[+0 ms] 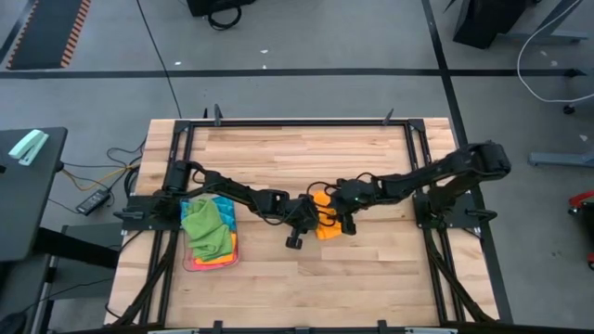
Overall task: Fold microfiber towels
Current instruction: Fold the yellow microfiber cloth
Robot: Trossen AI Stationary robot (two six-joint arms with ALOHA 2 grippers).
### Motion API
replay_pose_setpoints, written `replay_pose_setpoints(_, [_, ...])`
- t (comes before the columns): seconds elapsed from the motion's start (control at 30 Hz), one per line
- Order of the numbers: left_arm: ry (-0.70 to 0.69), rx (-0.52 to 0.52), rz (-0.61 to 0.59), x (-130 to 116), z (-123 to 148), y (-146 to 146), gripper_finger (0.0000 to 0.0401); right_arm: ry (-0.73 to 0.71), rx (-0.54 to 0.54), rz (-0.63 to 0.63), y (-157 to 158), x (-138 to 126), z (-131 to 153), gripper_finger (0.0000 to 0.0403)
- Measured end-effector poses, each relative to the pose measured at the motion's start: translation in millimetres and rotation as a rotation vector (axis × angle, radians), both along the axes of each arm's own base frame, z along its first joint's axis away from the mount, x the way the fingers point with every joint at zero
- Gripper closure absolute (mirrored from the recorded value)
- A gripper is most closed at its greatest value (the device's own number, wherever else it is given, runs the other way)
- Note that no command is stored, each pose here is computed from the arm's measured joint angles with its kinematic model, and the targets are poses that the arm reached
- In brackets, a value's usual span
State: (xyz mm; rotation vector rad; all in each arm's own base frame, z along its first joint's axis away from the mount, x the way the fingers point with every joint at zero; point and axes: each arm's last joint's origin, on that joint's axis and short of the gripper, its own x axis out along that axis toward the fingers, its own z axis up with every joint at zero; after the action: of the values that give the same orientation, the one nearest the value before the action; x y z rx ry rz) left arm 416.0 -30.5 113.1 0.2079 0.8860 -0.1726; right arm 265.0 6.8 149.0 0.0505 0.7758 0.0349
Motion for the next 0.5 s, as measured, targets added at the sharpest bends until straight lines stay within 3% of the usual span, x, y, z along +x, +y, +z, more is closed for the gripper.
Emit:
replay_pose_setpoints(0.13, [0.000,-0.001,0.001,0.0,0.0,0.1,0.0385,0.034,0.008,0.017,-1.0,4.3,-9.1,0.0234])
replay_pose_setpoints(0.33, [0.003,-0.001,0.001,-0.2,-0.1,0.3,0.0375,0.029,0.034,-0.005,-0.3,3.8,-2.9,0.0301])
replay_pose_setpoints(0.5, [0.004,-0.001,0.002,-0.2,-0.1,0.6,0.0381,0.128,0.067,-0.031,-0.1,-5.9,-5.2,0.0356])
